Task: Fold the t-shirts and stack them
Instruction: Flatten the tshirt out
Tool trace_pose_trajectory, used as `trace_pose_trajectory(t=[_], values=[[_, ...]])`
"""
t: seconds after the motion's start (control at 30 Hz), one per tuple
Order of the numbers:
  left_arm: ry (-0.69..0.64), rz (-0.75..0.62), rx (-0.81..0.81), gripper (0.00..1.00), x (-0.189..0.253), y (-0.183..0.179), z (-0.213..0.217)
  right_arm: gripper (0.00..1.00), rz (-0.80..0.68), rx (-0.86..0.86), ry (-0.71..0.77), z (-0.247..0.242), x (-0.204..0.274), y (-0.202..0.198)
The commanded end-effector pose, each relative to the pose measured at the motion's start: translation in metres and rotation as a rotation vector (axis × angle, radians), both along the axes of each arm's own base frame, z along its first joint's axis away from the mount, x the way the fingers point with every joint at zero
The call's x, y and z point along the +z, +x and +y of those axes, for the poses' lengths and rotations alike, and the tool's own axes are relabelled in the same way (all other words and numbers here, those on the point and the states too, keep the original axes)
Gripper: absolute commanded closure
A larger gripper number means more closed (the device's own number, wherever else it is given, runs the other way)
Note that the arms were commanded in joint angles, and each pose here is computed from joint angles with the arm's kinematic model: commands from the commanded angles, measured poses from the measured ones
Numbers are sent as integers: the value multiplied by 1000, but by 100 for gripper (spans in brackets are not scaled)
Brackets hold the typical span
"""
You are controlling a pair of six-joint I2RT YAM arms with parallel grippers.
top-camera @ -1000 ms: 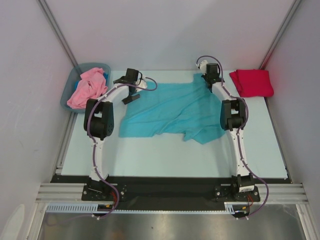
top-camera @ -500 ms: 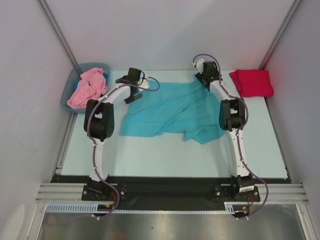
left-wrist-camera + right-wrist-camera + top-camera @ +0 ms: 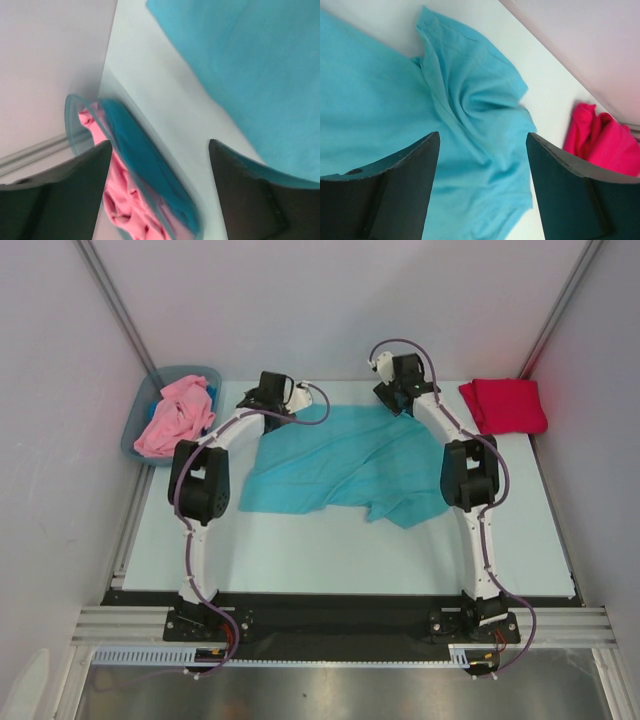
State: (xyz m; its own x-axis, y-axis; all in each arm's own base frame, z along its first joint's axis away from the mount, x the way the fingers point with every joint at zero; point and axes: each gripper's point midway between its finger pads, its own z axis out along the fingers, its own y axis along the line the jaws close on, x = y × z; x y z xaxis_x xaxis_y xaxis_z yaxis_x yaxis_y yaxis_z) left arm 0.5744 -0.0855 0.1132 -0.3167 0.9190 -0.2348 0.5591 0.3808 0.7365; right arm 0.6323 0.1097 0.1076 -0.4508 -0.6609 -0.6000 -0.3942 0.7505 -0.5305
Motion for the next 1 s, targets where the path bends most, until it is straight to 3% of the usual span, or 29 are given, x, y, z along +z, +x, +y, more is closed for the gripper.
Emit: trace_pose_trajectory(t=[0.0, 0.07, 0.1, 0.13, 0.5, 0.97], values=[[-75, -96, -152, 40, 30, 19, -39, 24, 2, -29, -24, -19, 31, -19], [-93, -71, -194, 69, 15, 24, -51, 24, 5, -46, -39, -30, 37, -24], [-91, -60, -210, 94, 9, 25, -55, 24, 18, -56, -51, -34, 36, -28], [-96, -58, -218, 100, 6, 27, -57, 24, 28, -67, -57, -39, 36, -31], [-94, 19, -335, 100, -43, 33, -75, 23, 77, -138, -178, -94, 42, -62], [-43, 159, -330, 100, -88, 31, -63, 23, 84, -141, -179, -96, 53, -58]])
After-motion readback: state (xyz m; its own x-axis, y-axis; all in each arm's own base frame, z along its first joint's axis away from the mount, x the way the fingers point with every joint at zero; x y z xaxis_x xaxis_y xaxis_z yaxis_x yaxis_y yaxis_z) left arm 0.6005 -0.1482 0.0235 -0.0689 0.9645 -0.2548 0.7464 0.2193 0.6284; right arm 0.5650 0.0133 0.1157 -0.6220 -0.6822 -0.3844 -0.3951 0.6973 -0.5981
